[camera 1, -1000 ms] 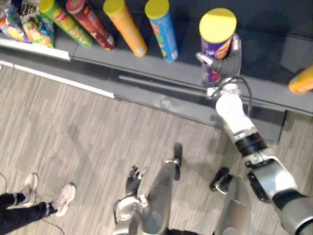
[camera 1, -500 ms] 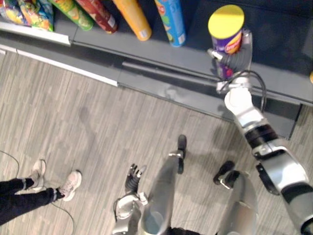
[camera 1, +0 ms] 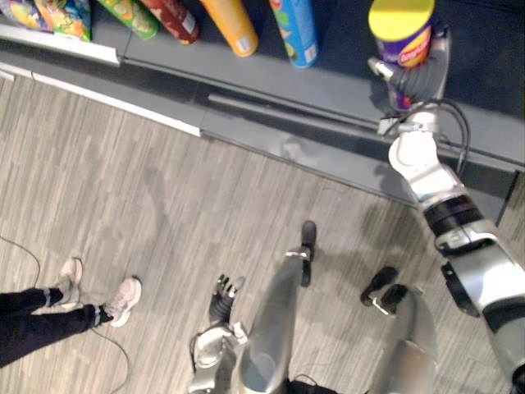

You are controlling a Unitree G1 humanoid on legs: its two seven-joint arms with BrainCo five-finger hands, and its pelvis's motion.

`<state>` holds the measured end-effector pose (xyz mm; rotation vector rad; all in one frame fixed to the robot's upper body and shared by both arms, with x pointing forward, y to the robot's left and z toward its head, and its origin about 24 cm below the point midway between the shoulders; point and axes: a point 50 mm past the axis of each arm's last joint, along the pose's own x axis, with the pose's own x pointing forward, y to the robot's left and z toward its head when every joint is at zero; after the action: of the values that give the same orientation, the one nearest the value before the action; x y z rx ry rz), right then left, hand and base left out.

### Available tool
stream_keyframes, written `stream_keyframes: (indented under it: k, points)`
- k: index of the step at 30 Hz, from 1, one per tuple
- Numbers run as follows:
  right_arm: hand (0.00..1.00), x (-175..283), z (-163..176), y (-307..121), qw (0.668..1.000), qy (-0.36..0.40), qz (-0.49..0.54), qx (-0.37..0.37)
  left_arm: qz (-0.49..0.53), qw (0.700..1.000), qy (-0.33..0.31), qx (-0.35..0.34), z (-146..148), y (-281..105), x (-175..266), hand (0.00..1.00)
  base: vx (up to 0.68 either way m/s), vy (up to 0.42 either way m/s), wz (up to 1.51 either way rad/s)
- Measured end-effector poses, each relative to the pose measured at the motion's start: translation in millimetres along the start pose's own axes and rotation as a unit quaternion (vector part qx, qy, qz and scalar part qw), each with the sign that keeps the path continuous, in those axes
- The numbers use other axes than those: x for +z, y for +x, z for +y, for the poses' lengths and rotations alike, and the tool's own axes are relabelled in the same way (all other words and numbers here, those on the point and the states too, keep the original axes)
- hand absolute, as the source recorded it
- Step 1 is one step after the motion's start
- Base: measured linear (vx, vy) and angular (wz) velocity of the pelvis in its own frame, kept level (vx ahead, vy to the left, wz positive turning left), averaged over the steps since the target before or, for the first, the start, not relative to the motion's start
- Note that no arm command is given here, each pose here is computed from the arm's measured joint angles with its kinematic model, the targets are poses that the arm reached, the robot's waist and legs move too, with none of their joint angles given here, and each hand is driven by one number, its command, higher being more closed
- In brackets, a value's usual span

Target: Put the gum and the chips on the shelf.

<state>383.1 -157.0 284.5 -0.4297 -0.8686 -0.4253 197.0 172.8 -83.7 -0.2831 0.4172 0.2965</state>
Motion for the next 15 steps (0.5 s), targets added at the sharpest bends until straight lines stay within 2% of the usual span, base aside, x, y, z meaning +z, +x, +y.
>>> stream_keyframes:
  k: [12, 13, 15]
  points:
    - [1.0, 4.7, -3.8, 11.2, 1.0, -0.006, -0.014, -0.017, 0.006, 1.0, -0.012, 0.008, 2.7, -0.8, -3.7, 0.0, 0.01, -0.051, 0.0]
    - [0.0, 4.7, -3.9, 11.1, 1.0, -0.004, -0.015, -0.018, 0.007, 1.0, -0.012, 0.009, 3.0, -1.0, -4.5, 0.0, 0.01, -0.045, -0.02]
    - [0.0, 4.4, -3.9, 10.7, 1.0, -0.005, -0.015, -0.015, 0.012, 1.0, -0.01, 0.011, 4.4, -1.4, -6.6, 0.0, 0.02, -0.043, -0.02]
